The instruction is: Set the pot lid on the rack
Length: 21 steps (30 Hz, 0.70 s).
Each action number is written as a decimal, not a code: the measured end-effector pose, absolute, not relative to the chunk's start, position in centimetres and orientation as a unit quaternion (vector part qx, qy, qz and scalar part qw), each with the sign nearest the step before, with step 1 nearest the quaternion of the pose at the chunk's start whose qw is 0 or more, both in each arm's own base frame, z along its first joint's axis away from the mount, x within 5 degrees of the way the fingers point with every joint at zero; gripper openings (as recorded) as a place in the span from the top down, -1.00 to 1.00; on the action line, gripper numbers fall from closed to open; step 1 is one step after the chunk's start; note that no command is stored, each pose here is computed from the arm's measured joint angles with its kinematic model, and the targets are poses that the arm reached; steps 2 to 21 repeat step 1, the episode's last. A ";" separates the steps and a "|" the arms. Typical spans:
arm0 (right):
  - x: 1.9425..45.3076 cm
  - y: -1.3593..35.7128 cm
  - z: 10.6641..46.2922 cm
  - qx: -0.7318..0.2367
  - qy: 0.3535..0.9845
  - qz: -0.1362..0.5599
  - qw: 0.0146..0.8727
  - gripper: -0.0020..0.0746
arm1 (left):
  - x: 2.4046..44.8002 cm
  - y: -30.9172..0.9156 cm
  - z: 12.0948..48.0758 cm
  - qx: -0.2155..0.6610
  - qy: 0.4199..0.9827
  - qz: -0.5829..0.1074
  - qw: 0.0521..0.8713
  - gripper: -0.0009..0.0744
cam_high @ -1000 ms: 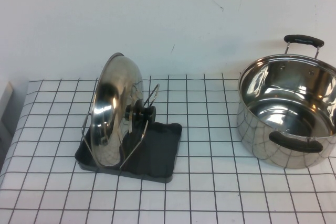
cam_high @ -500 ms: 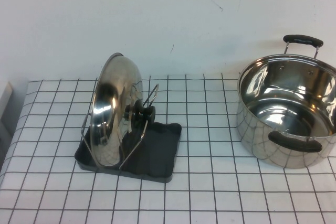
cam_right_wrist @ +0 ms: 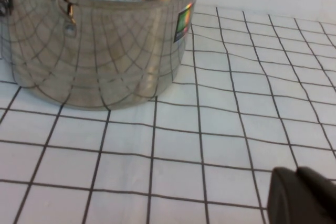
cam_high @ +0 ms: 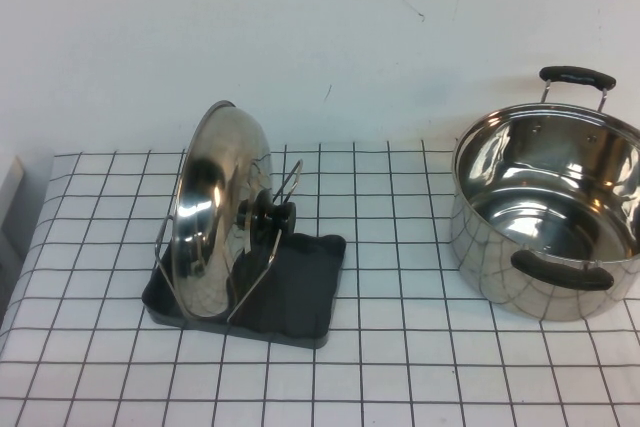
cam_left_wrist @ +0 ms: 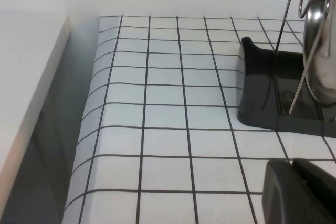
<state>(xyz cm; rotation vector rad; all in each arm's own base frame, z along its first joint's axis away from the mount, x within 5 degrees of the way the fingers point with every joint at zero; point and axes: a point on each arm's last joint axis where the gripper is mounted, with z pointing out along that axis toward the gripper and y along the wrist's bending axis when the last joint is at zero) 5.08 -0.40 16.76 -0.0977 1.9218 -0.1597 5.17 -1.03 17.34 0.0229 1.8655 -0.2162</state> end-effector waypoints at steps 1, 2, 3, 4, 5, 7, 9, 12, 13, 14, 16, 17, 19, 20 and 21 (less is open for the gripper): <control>5.1 -0.4 16.8 -0.041 0.818 -0.067 0.569 0.95 | 5.2 -1.0 17.3 0.010 0.802 -0.093 0.591 0.98; 5.1 -0.4 16.8 -0.041 0.818 -0.067 0.569 0.95 | 5.2 -1.0 17.3 0.010 0.802 -0.093 0.591 0.98; 5.1 -0.4 16.8 -0.041 0.818 -0.067 0.569 0.95 | 5.2 -1.0 17.3 0.010 0.802 -0.093 0.591 0.98; 5.1 -0.4 16.8 -0.041 0.818 -0.067 0.569 0.95 | 5.2 -1.0 17.3 0.010 0.802 -0.093 0.591 0.98; 5.1 -0.4 16.8 -0.041 0.818 -0.067 0.569 0.95 | 5.2 -1.0 17.3 0.010 0.802 -0.093 0.591 0.98; 5.1 -0.4 16.8 -0.041 0.818 -0.067 0.569 0.95 | 5.2 -1.0 17.3 0.010 0.802 -0.093 0.591 0.98; 5.1 -0.4 16.8 -0.041 0.818 -0.067 0.569 0.95 | 5.2 -1.0 17.3 0.010 0.802 -0.093 0.591 0.98; 5.1 -0.4 16.8 -0.041 0.818 -0.067 0.569 0.95 | 5.2 -1.0 17.3 0.010 0.802 -0.093 0.591 0.98; 5.1 -0.4 16.8 -0.041 0.818 -0.067 0.569 0.95 | 5.2 -1.0 17.3 0.010 0.802 -0.093 0.591 0.98; 5.1 -0.4 16.8 -0.041 0.818 -0.067 0.569 0.95 | 5.2 -1.0 17.3 0.010 0.802 -0.093 0.591 0.98; 5.1 -0.4 16.8 -0.041 0.818 -0.067 0.569 0.95 | 5.2 -1.0 17.3 0.010 0.802 -0.093 0.591 0.98; 5.1 -0.4 16.8 -0.041 0.818 -0.067 0.569 0.95 | 5.2 -1.0 17.3 0.010 0.802 -0.093 0.591 0.98; 5.1 -0.4 16.8 -0.041 0.818 -0.067 0.569 0.95 | 5.2 -1.0 17.3 0.010 0.802 -0.093 0.591 0.98; 5.1 -0.4 16.8 -0.041 0.818 -0.067 0.569 0.95 | 5.2 -1.0 17.3 0.010 0.802 -0.093 0.591 0.98; 5.1 -0.4 16.8 -0.041 0.818 -0.067 0.569 0.95 | 5.2 -1.0 17.3 0.010 0.802 -0.093 0.591 0.98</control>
